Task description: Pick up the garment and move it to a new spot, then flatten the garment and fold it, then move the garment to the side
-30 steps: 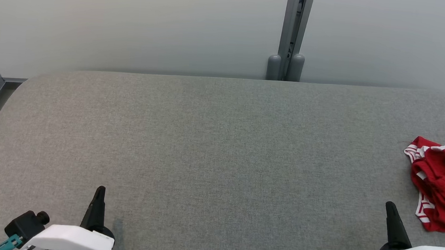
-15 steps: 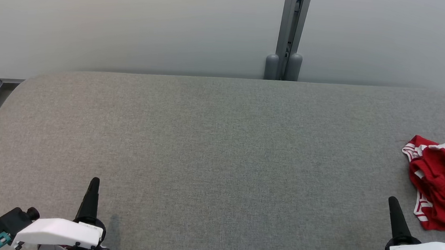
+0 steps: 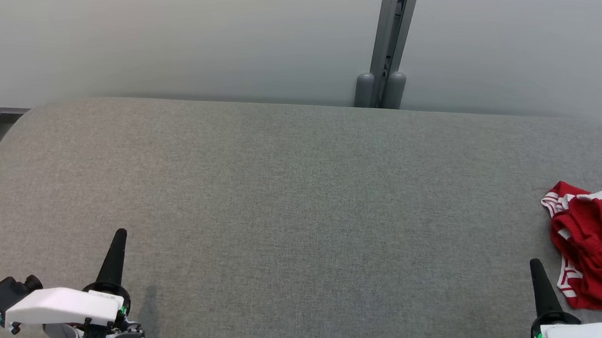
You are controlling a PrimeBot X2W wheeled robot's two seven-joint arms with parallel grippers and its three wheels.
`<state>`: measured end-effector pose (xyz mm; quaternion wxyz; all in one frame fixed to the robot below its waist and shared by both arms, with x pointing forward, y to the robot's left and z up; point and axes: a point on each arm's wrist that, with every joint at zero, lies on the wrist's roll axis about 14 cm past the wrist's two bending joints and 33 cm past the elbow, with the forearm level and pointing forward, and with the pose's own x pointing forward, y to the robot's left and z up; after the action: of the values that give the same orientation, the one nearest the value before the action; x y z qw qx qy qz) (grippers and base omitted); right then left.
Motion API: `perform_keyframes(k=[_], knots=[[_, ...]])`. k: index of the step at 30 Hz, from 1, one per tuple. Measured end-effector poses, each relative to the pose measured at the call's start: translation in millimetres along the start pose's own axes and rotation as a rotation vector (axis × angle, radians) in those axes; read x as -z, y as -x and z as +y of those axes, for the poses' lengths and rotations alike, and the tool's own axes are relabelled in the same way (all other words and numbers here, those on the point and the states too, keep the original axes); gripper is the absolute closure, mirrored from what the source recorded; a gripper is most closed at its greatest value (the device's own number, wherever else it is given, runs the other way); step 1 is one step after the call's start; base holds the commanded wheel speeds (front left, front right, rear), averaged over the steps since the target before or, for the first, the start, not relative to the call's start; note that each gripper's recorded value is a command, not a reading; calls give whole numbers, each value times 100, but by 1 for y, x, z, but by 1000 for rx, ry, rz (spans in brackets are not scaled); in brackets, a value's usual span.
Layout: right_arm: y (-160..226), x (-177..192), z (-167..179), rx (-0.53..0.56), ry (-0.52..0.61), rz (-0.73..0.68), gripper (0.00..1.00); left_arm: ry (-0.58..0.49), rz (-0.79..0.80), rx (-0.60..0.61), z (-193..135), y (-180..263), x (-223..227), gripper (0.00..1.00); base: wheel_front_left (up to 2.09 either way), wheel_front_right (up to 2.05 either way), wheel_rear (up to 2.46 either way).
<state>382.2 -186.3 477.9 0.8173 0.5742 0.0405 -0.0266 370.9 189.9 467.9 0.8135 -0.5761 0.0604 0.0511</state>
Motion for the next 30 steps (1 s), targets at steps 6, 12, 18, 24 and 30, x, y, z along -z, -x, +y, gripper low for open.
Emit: perform_keyframes(k=[6, 12, 18, 24, 30], knots=[[-1, -3, 3, -9, -52, -3, 100, 52, 1, 14, -3, -1, -2, 100, 0, 0, 0], [-1, -5, 6, -20, -99, -6, 100, 101, -1, 31, -7, -3, -5, 100, 0, 0, 0], [-2, -8, 9, -32, -146, -7, 100, 147, -2, 48, -11, -4, -8, 100, 0, 0, 0], [-2, -10, 11, -41, -191, -9, 100, 187, -6, 73, -17, -6, -11, 100, 0, 0, 0], [-2, -12, 12, -47, -225, -11, 100, 223, -7, 83, -19, -7, -13, 100, 0, 0, 0]])
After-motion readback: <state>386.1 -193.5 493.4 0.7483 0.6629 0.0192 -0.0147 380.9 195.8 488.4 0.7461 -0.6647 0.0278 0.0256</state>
